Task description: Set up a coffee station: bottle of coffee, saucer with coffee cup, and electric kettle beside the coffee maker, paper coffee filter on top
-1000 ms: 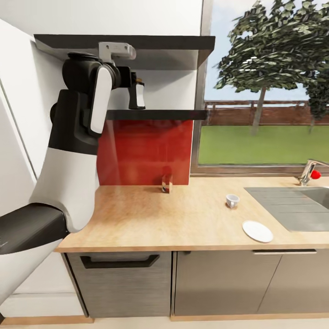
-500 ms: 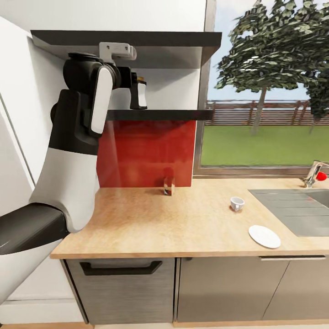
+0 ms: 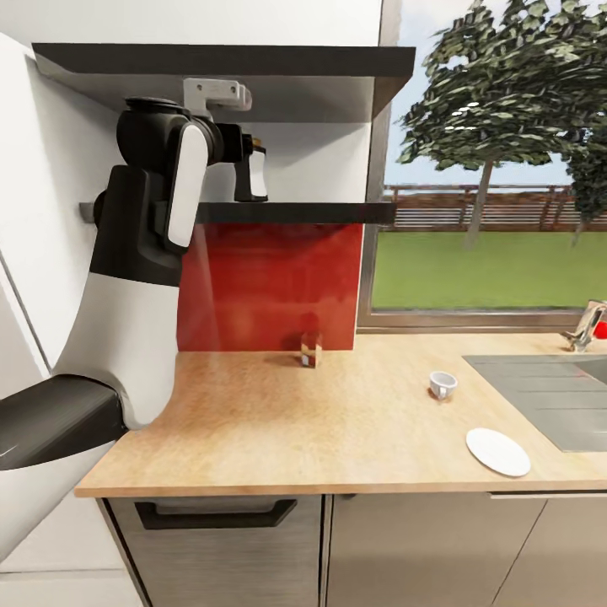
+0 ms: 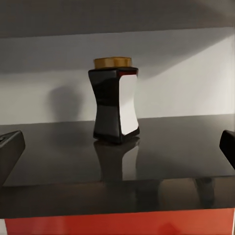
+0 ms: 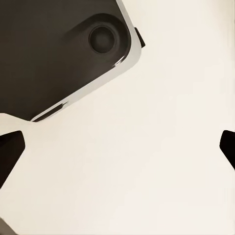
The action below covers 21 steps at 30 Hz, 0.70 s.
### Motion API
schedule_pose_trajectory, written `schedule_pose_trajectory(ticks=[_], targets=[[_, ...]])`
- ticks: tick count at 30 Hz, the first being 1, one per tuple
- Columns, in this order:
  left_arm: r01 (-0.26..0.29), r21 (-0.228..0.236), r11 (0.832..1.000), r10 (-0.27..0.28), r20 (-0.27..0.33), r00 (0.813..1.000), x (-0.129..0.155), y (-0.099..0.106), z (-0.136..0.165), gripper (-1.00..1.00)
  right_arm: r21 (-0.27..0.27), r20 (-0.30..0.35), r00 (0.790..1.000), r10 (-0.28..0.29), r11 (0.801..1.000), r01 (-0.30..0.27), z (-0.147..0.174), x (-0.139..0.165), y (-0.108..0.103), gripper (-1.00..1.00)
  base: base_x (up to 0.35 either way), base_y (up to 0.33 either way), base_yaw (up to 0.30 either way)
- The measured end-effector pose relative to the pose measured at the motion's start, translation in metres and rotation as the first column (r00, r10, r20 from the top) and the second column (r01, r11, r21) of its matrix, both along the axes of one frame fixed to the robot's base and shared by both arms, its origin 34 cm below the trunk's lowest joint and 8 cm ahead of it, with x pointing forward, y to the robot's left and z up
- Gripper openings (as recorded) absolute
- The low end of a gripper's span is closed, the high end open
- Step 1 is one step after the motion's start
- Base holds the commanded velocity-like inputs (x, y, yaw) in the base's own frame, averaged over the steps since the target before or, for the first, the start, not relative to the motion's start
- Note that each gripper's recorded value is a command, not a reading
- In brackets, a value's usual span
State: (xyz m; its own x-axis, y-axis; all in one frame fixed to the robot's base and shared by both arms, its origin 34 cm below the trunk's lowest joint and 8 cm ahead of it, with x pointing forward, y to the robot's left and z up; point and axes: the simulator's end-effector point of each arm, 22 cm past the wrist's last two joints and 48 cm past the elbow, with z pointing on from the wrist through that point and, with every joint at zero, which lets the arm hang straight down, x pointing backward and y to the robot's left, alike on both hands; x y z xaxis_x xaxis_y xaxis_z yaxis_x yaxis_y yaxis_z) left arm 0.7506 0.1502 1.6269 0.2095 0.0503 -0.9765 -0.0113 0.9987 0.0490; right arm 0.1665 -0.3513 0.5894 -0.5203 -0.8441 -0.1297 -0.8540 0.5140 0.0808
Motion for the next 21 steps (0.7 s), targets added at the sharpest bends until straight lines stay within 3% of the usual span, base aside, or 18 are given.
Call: schedule_pose_trajectory(ticks=[21], targets=[[-0.001, -0.001, 1.0, 0.001, -0.003, 1.0, 0.0009, 0.0005, -0.0011, 1.0, 0.0, 0.0, 1.0, 0.0, 1.0, 0.0, -0.0001, 0.0001, 0.0, 1.0, 0.131, -0.025, 0.0]])
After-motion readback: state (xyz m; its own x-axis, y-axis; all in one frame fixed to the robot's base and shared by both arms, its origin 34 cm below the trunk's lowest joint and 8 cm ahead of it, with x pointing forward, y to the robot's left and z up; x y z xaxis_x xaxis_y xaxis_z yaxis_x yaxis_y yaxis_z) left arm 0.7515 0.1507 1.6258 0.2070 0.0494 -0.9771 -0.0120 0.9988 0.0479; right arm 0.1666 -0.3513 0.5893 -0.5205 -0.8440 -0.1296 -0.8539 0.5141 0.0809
